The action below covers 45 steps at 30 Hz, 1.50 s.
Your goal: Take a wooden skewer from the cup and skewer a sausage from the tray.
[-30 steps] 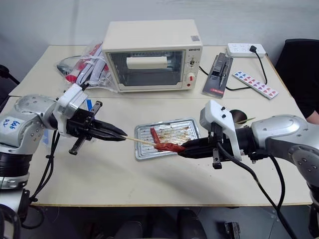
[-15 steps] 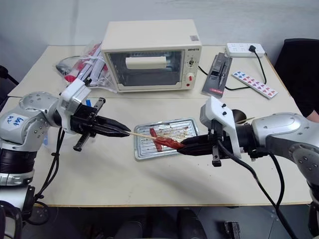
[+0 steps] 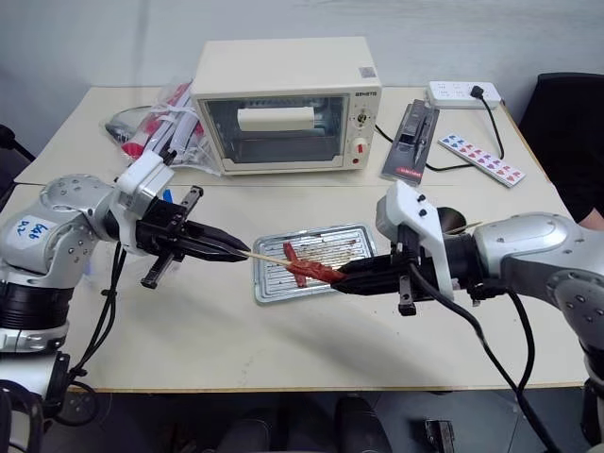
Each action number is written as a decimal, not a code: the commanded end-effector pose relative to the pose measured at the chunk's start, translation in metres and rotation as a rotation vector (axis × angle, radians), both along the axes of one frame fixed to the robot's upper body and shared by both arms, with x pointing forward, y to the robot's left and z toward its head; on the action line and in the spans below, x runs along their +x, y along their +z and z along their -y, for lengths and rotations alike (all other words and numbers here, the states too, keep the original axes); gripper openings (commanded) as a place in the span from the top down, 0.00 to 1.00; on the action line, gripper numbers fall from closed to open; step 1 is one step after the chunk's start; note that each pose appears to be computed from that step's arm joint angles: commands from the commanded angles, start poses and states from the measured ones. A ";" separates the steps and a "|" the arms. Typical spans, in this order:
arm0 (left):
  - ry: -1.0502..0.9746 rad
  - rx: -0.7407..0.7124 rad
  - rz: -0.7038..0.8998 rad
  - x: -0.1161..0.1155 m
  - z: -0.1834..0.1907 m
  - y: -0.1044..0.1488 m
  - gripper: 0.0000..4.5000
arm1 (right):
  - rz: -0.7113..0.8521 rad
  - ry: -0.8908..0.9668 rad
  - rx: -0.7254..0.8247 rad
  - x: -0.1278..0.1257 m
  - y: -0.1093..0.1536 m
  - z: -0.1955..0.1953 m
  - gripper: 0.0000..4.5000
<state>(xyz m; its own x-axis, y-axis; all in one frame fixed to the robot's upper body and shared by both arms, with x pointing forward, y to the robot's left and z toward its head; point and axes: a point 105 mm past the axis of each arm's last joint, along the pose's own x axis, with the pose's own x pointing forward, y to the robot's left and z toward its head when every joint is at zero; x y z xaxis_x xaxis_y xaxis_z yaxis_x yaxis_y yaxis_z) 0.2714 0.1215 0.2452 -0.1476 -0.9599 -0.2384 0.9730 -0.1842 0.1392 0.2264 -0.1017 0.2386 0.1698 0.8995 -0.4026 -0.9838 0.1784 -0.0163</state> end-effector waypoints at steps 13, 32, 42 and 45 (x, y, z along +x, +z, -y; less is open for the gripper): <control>-0.061 0.024 0.047 -0.001 0.007 0.005 1.00 | 0.033 0.055 0.008 -0.008 0.005 -0.011 0.93; 0.113 -0.011 0.064 0.006 -0.014 -0.002 1.00 | 0.125 -0.045 0.006 0.006 0.021 0.005 0.39; 0.780 -0.207 0.133 0.005 -0.082 -0.009 1.00 | 0.227 -0.050 0.158 0.017 0.048 -0.012 0.31; 0.958 -0.207 0.165 -0.004 -0.104 -0.020 1.00 | 0.238 -0.026 0.169 0.020 0.052 -0.015 0.17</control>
